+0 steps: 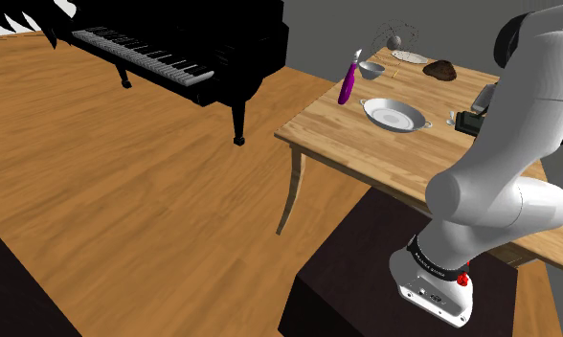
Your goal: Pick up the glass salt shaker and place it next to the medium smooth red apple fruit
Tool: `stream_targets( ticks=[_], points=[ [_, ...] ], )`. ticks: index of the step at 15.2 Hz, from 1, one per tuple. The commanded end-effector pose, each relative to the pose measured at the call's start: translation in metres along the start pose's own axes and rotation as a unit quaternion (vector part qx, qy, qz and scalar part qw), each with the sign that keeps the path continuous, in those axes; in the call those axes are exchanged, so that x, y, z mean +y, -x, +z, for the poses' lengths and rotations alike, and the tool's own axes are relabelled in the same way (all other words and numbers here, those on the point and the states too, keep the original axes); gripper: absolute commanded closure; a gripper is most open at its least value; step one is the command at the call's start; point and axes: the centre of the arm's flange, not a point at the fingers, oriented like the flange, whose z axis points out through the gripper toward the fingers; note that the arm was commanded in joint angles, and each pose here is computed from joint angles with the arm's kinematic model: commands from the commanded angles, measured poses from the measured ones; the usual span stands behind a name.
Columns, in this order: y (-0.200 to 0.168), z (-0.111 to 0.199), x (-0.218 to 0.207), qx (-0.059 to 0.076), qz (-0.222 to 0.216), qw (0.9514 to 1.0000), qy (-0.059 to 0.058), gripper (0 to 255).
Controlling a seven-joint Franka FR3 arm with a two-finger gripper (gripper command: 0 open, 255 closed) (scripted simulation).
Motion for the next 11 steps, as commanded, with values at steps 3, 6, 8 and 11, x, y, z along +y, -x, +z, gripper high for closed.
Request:
stream_targets(
  ticks=[3,6,8,11],
  points=[
    [0.002,0.020,-0.002,0.000,0.000,1.0000,0.000,255],
    [0.003,0.038,-0.004,0.000,0.000,1.0000,0.000,255],
    [0.003,0.038,-0.004,0.000,0.000,1.0000,0.000,255],
    [0.003,0.038,-0.004,0.000,0.000,1.0000,0.000,255]
  ],
)
